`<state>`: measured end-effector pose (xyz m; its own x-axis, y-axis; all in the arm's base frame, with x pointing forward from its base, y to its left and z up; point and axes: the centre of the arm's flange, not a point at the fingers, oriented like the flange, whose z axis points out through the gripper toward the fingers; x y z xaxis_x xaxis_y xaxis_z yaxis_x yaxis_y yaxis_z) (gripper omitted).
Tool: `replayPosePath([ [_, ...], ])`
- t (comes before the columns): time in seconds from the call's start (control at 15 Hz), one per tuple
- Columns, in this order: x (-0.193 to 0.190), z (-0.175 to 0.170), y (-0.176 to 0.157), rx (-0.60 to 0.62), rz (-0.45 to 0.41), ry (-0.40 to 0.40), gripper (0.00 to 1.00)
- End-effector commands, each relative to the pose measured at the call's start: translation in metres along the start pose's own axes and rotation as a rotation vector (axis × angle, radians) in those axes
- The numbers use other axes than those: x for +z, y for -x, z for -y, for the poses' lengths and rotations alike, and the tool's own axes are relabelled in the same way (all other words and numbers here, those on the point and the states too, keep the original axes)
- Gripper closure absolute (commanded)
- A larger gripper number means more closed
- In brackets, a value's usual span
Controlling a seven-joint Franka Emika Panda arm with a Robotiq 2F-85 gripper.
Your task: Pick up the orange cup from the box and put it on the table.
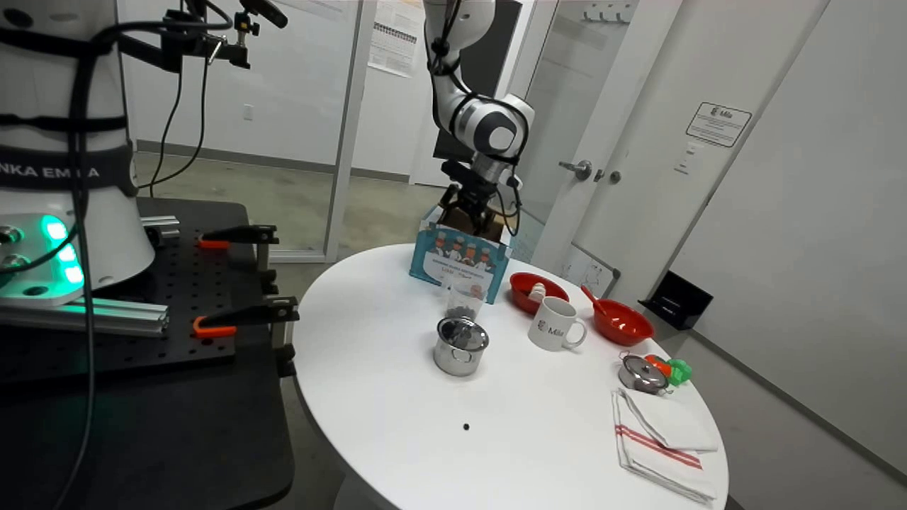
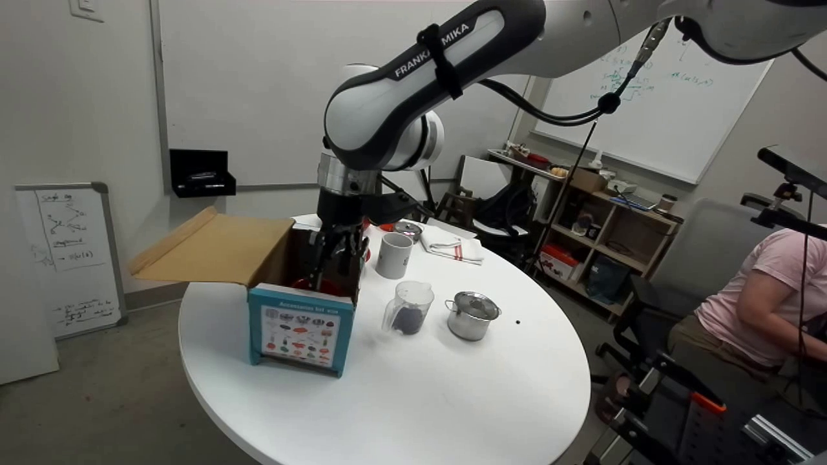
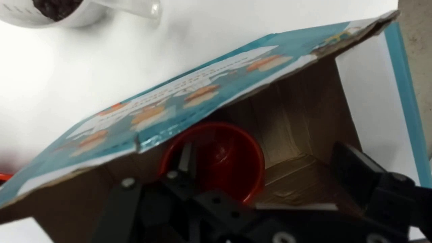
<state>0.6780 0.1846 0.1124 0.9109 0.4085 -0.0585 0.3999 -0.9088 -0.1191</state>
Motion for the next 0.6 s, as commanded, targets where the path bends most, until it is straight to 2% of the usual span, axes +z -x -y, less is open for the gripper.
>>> replayPosePath([
  [0.0,0.017,-0.006,-0.028,0.009,0.043,0.036,0.0],
  [0.33,0.033,-0.008,-0.055,-0.003,0.104,0.045,0.0],
  [0.4,0.026,-0.008,-0.019,-0.007,0.079,0.027,0.0],
  [0.53,0.03,-0.007,-0.02,-0.008,0.082,0.025,0.0],
])
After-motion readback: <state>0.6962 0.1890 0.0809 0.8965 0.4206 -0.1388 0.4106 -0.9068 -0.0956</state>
